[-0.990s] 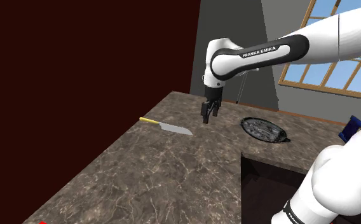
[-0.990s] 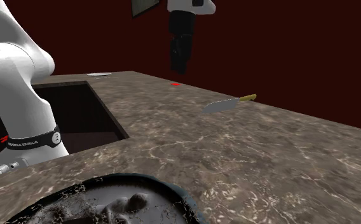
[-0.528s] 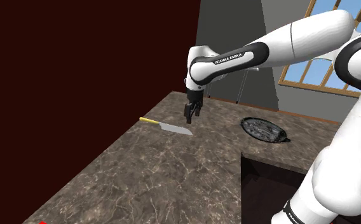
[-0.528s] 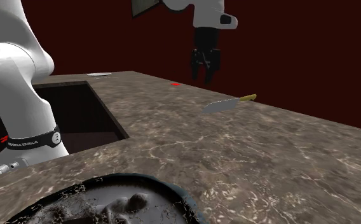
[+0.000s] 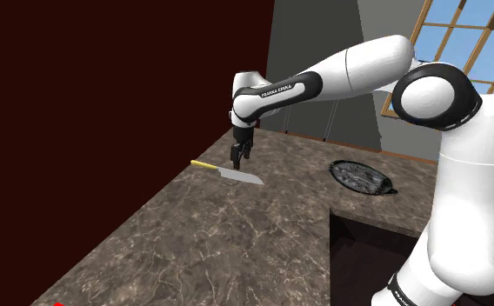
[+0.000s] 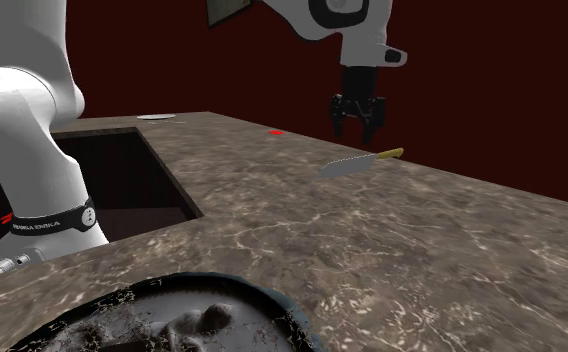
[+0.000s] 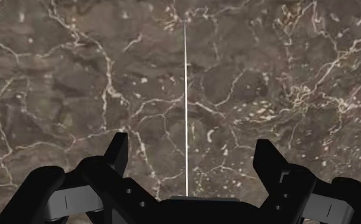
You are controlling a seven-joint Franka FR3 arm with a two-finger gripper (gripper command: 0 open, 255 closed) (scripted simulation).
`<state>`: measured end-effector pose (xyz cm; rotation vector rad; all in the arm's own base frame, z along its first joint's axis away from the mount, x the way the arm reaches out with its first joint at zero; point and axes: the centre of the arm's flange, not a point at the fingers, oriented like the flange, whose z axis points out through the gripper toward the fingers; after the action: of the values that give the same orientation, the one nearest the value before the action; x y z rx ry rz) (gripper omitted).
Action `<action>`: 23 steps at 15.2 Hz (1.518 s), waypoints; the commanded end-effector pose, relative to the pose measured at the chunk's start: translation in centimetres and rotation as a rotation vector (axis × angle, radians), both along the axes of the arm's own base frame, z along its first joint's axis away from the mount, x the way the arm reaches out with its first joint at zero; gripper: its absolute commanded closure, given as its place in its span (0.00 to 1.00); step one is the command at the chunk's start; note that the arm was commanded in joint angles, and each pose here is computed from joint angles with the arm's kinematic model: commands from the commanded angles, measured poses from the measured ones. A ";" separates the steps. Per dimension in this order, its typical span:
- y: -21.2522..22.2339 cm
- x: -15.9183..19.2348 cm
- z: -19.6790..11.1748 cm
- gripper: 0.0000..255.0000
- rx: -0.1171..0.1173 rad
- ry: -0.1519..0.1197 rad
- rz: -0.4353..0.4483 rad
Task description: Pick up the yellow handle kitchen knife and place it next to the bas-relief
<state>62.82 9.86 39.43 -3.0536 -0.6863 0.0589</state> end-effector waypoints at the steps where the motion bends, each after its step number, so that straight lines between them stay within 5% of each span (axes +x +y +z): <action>1: 1.4 2.3 -1.1 0.00 0.003 -0.008 0.033; 4: 3.2 5.4 -2.4 0.00 0.006 -0.020 0.080; 12: 3.3 5.5 -6.5 0.00 0.006 -0.021 0.083; 20: 3.3 5.5 -6.5 0.00 0.006 -0.021 0.083; 21: 3.3 5.5 -6.5 1.00 0.006 -0.021 0.083; 23: 3.3 5.5 -6.5 1.00 0.006 -0.021 0.083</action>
<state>68.34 13.19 32.98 -3.0229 -0.8119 0.0259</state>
